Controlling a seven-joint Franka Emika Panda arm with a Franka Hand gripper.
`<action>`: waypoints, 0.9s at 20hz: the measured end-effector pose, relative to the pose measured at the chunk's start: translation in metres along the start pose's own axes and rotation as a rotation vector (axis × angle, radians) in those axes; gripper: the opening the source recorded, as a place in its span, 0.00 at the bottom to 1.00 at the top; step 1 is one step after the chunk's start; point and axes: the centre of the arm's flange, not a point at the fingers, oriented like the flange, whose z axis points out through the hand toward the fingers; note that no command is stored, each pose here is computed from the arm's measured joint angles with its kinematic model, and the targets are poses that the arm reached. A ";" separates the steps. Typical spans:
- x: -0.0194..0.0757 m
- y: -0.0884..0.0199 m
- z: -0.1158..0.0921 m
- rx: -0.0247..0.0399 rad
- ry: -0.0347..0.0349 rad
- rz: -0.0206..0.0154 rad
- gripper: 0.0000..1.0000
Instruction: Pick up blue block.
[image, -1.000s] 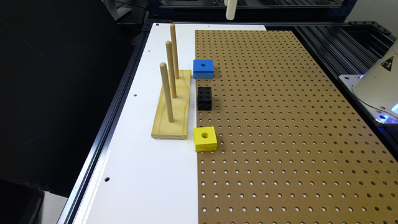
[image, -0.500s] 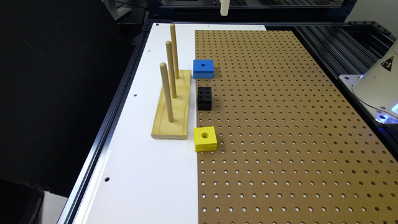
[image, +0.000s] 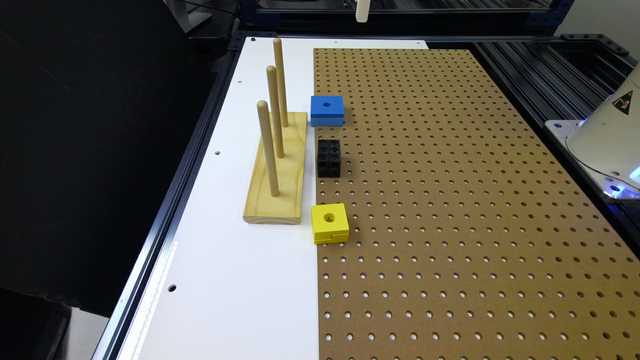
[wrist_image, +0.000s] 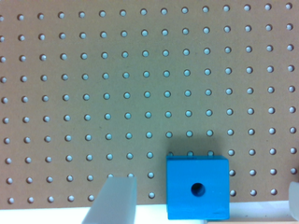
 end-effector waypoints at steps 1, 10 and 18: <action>0.0018 -0.001 0.009 0.0000 -0.0002 0.0000 1.00; 0.0094 -0.006 0.069 -0.0050 -0.0105 -0.0006 1.00; 0.0087 -0.024 0.085 0.0104 0.0027 -0.0205 1.00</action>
